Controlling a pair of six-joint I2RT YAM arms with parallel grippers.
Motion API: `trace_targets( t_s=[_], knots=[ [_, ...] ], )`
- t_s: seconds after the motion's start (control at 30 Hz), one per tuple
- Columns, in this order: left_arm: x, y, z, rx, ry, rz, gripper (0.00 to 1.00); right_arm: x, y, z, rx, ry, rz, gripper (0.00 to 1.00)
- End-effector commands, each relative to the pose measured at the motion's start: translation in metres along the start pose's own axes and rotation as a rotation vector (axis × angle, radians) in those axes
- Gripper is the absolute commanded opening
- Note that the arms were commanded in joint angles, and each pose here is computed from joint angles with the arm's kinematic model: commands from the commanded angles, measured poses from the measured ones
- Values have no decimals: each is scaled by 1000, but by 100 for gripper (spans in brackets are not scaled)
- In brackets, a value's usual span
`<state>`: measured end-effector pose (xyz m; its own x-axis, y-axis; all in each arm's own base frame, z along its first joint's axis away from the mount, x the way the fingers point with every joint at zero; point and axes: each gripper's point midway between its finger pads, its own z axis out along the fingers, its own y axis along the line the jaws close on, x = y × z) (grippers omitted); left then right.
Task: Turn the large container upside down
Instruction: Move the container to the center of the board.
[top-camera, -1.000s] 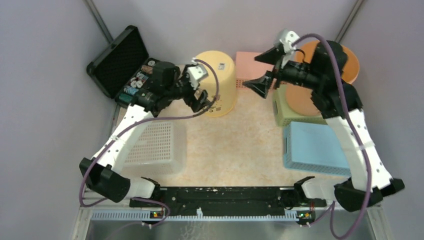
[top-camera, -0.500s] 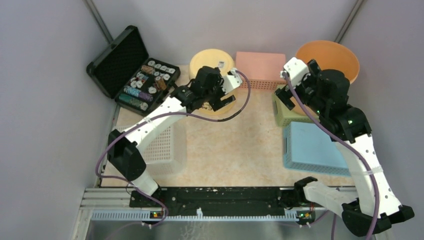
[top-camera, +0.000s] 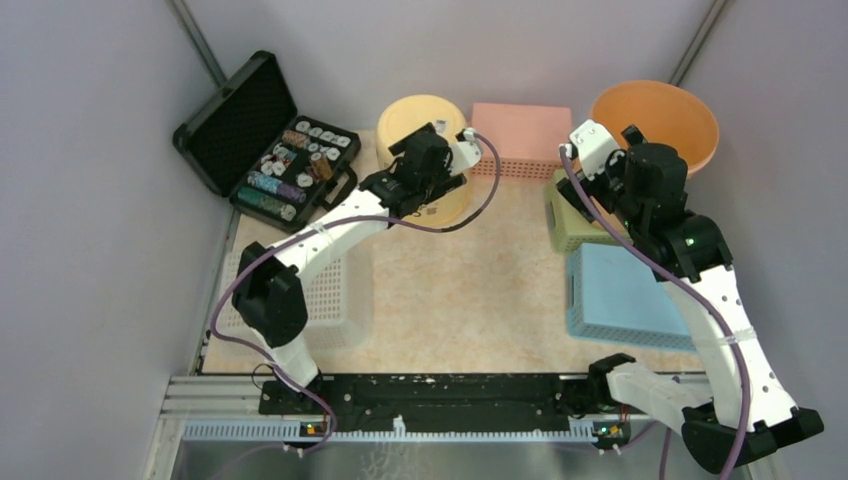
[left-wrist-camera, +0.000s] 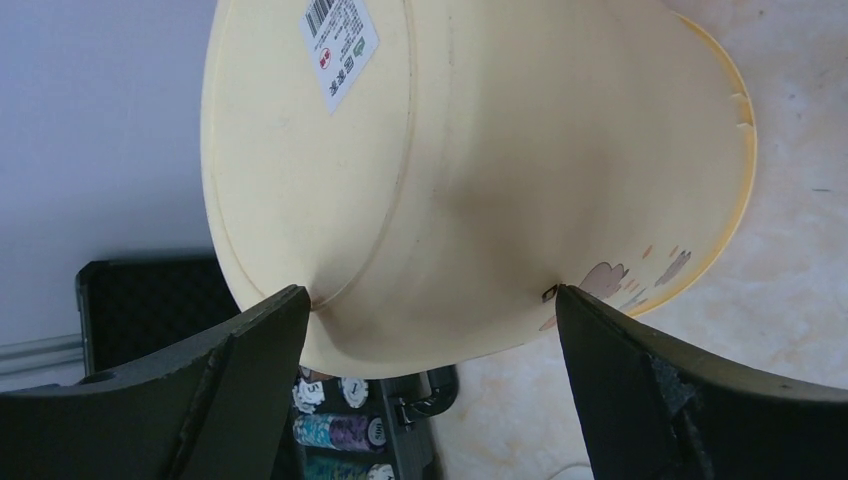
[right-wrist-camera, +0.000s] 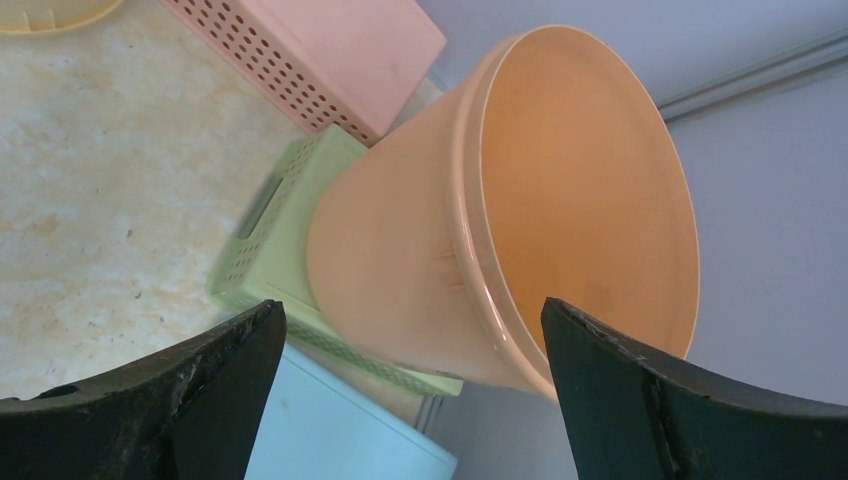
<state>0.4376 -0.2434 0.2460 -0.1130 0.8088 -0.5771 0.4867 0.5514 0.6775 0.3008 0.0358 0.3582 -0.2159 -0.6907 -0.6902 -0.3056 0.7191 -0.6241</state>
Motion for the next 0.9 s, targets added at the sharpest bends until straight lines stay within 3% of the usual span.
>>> trace_targets(
  t_s=[0.0,0.37,0.57,0.87],
  knots=[
    [-13,38,0,-160,-7,-17,99,-11,-21,-12,76,-40,17,99],
    [-16,63,20,-188,-13,-16,99,-11,-38,-15,138,8,22,99],
    [-24,73,40,-212,-38,20,99,-7,-33,-5,100,56,15,99],
    [-10,108,66,-275,18,-19,98,-1,-29,11,52,126,19,99]
  ],
)
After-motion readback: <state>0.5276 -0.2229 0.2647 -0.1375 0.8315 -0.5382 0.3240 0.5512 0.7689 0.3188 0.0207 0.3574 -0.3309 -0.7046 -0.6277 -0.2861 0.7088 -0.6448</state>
